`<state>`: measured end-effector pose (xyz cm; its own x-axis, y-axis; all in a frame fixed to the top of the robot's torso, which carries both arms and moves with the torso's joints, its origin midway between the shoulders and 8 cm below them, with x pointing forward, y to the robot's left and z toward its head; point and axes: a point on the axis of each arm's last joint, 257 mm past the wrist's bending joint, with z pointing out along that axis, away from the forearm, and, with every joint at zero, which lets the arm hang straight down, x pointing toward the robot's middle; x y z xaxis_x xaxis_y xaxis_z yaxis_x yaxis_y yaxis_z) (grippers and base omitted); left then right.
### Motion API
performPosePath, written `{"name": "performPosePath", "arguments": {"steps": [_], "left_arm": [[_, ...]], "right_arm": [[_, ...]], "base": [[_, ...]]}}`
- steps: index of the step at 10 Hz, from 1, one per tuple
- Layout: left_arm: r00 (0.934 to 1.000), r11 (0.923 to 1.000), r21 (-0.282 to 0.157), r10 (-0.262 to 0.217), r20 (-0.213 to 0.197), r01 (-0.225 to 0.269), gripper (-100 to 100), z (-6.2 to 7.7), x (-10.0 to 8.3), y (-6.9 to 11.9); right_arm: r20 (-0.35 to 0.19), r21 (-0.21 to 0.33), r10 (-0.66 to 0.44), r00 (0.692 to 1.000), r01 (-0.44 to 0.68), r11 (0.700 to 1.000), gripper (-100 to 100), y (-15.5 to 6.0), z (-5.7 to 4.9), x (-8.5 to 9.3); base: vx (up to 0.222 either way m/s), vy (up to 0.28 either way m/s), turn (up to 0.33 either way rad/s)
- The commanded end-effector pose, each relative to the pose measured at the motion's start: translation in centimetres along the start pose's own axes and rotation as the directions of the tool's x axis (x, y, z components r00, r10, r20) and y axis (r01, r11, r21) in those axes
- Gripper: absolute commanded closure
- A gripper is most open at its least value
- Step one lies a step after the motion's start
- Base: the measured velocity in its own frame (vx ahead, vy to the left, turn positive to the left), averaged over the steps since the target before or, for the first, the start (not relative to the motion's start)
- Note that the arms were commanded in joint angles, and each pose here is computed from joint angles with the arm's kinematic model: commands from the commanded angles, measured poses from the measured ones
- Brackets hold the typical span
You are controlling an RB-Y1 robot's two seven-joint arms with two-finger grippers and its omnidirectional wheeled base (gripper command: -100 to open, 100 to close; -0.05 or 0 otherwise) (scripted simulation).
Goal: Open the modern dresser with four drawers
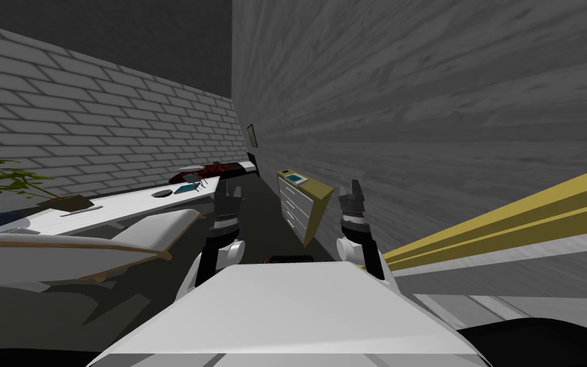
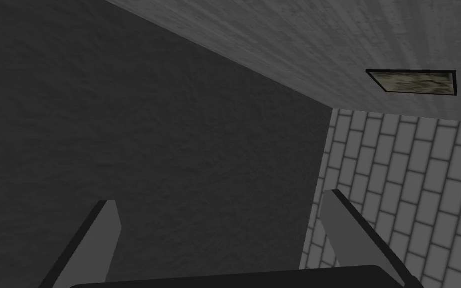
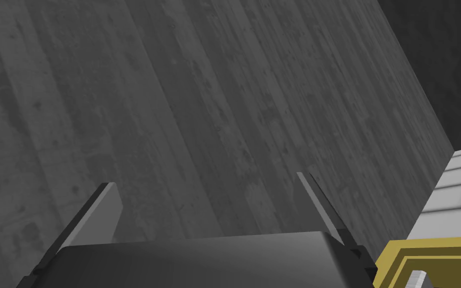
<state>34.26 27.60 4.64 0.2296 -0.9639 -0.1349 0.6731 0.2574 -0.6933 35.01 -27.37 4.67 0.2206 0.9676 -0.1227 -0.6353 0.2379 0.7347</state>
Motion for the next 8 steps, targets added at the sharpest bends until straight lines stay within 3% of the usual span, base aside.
{"name": "performPosePath", "arguments": {"steps": [1,8], "left_arm": [[1.0,1.0,0.0,0.0,0.0,0.0,0,0.0,0.0,0.0],[1.0,1.0,0.0,0.0,0.0,0.0,0,0.01,0.0,-0.02]], "right_arm": [[0.0,0.0,0.0,1.0,0.0,1.0,0,0.0,0.0,0.0],[0.0,0.0,0.0,1.0,0.0,1.0,0,0.02,0.0,0.0]], "base": [[0.0,0.0,0.0],[0.0,0.0,0.0]]}}
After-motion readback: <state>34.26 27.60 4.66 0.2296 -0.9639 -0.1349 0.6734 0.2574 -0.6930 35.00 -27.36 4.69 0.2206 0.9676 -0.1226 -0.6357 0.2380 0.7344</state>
